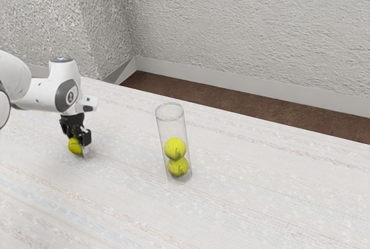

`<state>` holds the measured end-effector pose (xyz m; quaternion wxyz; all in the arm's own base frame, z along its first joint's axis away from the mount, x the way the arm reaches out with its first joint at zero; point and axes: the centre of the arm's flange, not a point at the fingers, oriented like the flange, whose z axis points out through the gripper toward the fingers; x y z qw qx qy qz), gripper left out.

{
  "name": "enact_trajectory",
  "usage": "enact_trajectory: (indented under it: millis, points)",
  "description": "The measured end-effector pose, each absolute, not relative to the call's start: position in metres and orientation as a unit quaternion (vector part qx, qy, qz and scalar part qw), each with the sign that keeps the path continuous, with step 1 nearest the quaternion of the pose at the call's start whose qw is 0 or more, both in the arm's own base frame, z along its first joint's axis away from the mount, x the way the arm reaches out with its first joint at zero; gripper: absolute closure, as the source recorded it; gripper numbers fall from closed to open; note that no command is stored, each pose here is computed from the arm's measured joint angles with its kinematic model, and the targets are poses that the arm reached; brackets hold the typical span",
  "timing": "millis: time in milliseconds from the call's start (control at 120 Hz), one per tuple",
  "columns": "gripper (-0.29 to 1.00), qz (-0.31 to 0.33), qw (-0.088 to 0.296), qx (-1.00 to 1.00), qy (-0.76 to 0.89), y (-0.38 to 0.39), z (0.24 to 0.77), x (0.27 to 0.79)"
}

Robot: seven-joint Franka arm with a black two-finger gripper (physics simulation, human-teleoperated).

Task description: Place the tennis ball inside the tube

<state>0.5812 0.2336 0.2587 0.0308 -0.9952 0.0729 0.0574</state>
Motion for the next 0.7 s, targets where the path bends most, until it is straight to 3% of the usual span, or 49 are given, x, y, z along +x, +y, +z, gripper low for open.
enact_trajectory:
  millis: [167,383,533,700]
  points:
    - [0.37,0.039,0.034,-0.996,0.070,0.233,0.296,0.582]
    - [0.38,-0.007,0.039,-0.996,0.074,0.221,0.393,0.595]
    - [0.38,-0.020,0.026,-0.994,0.100,0.171,0.447,0.622]
    - [0.38,-0.011,0.002,-0.992,0.126,0.104,0.474,0.637]
